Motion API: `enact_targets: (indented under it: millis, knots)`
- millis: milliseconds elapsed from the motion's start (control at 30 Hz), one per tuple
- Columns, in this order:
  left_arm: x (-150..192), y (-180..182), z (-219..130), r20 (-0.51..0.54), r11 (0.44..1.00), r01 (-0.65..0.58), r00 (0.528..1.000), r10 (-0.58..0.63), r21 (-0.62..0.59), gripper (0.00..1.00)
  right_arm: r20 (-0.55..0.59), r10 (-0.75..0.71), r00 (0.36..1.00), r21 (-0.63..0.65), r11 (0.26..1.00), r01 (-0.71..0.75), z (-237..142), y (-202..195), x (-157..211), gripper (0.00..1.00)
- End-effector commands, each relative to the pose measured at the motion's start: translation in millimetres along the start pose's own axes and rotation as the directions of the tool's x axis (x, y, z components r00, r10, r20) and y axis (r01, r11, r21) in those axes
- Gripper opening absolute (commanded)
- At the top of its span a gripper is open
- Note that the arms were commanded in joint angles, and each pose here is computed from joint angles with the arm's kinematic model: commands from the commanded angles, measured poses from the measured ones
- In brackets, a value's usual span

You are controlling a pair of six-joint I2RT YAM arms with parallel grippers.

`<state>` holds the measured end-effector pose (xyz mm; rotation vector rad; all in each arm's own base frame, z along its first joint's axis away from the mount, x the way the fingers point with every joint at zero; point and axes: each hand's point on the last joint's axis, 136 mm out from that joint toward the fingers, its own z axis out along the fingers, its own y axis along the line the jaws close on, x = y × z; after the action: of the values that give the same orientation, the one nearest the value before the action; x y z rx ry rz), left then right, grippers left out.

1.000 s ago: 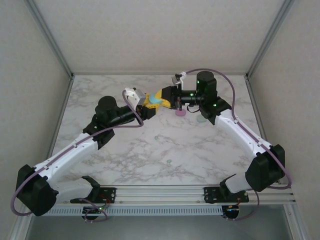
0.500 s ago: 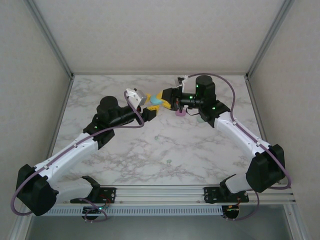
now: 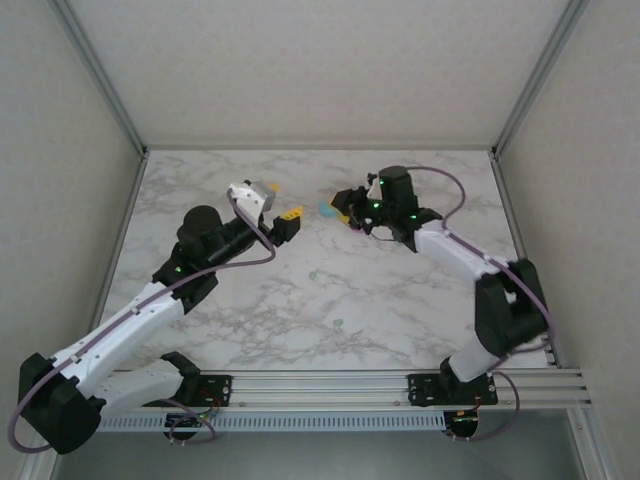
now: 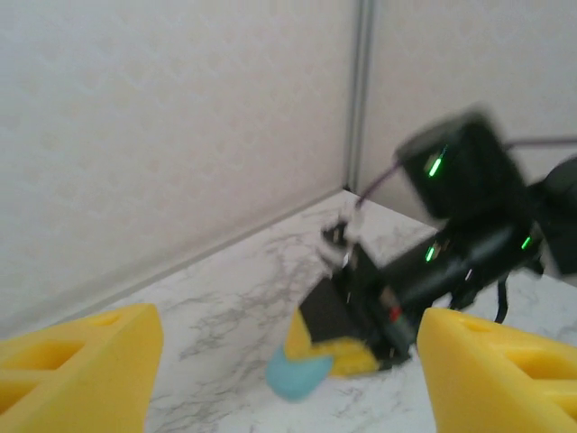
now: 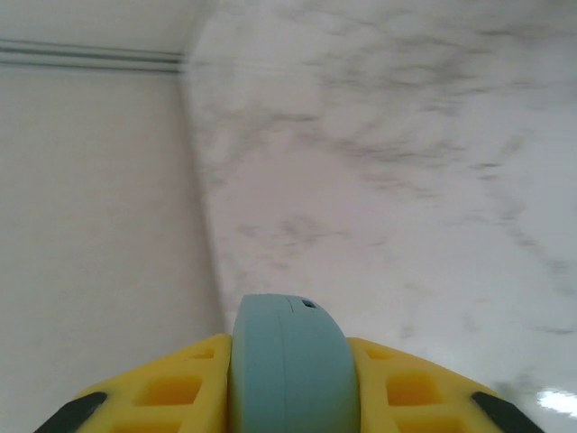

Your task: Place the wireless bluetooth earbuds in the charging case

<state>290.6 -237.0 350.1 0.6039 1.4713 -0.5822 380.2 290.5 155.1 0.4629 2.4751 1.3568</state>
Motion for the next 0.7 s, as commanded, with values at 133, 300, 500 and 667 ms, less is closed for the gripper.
enact_targets:
  millis: [133, 300, 500, 667]
  knots:
    - [-15, 23, -21, 0.023, 0.987, 0.051, 0.999, -0.048, -0.150, 0.82, -0.039, -0.036, 0.999, 0.135, 0.990, 0.041, 55, -36, -14, 0.12]
    - [-18, 40, -30, 0.041, 0.961, 0.131, 0.991, -0.125, -0.245, 0.96, -0.071, -0.045, 0.996, 0.205, 0.977, 0.058, 80, -52, -15, 0.13]
    - [-20, 50, -32, 0.026, 0.943, 0.161, 0.987, -0.160, -0.290, 1.00, -0.091, -0.055, 0.994, 0.280, 0.957, 0.079, 97, -68, -18, 0.15]
    - [-17, 64, -33, -0.002, 0.908, 0.195, 0.977, -0.211, -0.371, 1.00, -0.119, -0.063, 0.991, 0.338, 0.936, 0.100, 101, -80, -15, 0.18]
